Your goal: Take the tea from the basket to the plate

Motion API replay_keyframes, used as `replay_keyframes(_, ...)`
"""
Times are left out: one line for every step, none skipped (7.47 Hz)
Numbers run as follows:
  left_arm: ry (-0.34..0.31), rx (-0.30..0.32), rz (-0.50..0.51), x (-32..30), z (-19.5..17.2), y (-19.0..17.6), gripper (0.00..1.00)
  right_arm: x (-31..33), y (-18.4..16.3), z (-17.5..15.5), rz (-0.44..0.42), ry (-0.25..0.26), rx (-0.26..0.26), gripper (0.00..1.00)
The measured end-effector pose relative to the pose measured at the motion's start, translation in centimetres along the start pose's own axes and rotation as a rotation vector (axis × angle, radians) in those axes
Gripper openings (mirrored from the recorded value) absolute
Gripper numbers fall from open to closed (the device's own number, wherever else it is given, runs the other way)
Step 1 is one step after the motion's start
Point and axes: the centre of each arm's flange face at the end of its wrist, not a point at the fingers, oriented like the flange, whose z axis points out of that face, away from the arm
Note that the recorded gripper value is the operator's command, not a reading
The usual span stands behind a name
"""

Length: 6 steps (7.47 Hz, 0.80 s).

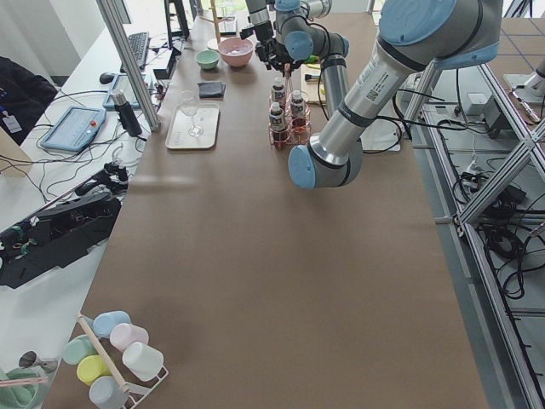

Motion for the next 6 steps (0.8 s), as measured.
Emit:
replay_keyframes(0.000,0.000,0.000,0.0,0.0,0.0,0.00,-0.5,0.6,0.6,0.007,0.005,-0.008,0.90)
replay_keyframes(-0.001,0.000,0.000,-0.1,0.0,0.0,0.00,-0.8,0.9,1.1,0.010,0.009,-0.011,0.90)
replay_keyframes(-0.002,0.001,0.000,-0.1,-0.1,0.1,0.00,-1.0,1.3,1.6,0.008,0.014,-0.012,0.88)
replay_keyframes(-0.003,0.001,-0.001,-0.1,-0.1,0.1,0.00,-1.4,1.6,2.2,0.004,0.021,-0.012,0.88)
replay_keyframes(-0.004,0.001,-0.001,-0.2,-0.2,0.1,0.00,-2.3,1.7,2.9,0.000,0.028,-0.015,0.86)
replay_keyframes(-0.006,0.001,-0.001,-0.2,-0.2,0.1,0.00,-3.1,1.8,3.3,-0.002,0.033,-0.017,0.80)
